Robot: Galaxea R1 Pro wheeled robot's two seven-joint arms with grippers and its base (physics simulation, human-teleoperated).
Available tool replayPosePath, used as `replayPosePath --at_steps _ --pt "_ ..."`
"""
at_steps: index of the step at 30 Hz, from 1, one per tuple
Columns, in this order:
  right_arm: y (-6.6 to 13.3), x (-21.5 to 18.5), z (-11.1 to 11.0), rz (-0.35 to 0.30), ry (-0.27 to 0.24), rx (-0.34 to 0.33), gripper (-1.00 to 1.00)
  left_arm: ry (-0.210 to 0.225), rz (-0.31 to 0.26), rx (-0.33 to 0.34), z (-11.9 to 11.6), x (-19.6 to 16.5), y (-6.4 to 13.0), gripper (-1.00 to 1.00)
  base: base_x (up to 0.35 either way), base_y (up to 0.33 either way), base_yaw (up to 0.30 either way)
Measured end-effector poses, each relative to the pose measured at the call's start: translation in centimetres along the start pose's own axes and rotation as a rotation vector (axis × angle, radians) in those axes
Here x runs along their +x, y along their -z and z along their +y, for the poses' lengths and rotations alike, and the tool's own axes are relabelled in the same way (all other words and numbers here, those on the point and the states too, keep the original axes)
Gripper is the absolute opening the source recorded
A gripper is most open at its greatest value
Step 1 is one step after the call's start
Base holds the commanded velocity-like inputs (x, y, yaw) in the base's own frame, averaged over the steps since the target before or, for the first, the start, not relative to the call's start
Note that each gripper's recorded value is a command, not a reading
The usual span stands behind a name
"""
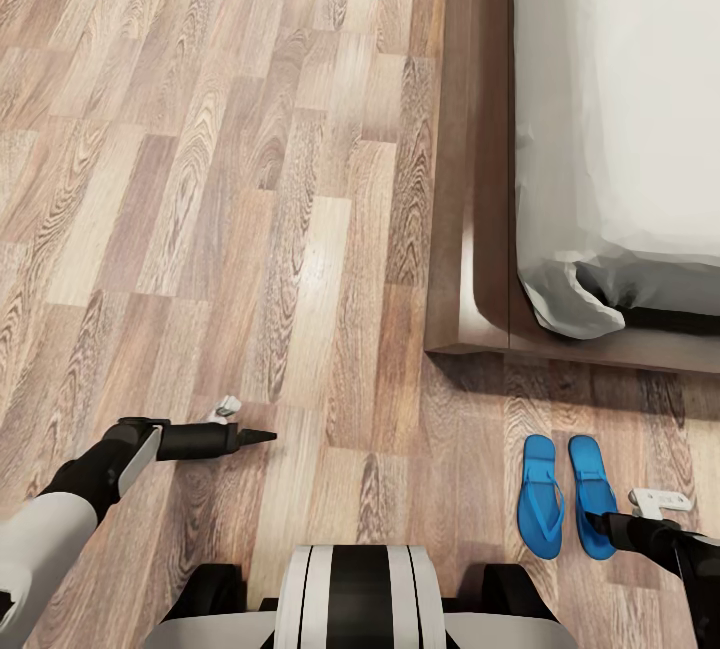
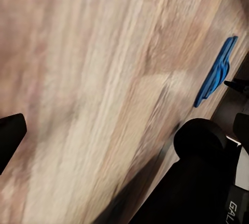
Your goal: In the bedroom, move the book from the bed onto either nightstand, and place the two sandals side by side next to the bed.
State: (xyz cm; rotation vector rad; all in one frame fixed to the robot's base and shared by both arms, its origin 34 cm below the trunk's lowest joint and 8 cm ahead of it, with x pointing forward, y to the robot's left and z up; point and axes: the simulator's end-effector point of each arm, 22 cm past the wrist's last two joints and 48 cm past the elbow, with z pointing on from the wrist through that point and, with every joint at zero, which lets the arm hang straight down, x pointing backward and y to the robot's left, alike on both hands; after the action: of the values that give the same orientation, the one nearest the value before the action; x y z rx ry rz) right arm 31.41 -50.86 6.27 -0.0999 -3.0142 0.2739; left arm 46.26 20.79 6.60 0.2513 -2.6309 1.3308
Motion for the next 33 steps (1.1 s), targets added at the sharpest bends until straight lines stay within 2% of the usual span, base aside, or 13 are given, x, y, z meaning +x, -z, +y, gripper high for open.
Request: replayPosePath --at_steps 14,26,33 --pt "0.0 0.1 0.0 0.002 0.000 0.000 1.00 -0.002 -0.002 0.009 -0.2 -0.1 0.0 1.00 0.000 0.000 0.000" --pt "1.5 -1.7 -0.1 -0.045 -0.011 -0.006 1.00 -0.041 -0.029 0.010 -2.2 -1.5 1.4 1.00 0.000 0.000 0.000" --pt "2.4 -3.0 0.2 -0.087 -0.044 -0.025 1.00 -0.064 -0.046 0.013 -3.5 -2.3 2.1 1.00 0.000 0.000 0.000"
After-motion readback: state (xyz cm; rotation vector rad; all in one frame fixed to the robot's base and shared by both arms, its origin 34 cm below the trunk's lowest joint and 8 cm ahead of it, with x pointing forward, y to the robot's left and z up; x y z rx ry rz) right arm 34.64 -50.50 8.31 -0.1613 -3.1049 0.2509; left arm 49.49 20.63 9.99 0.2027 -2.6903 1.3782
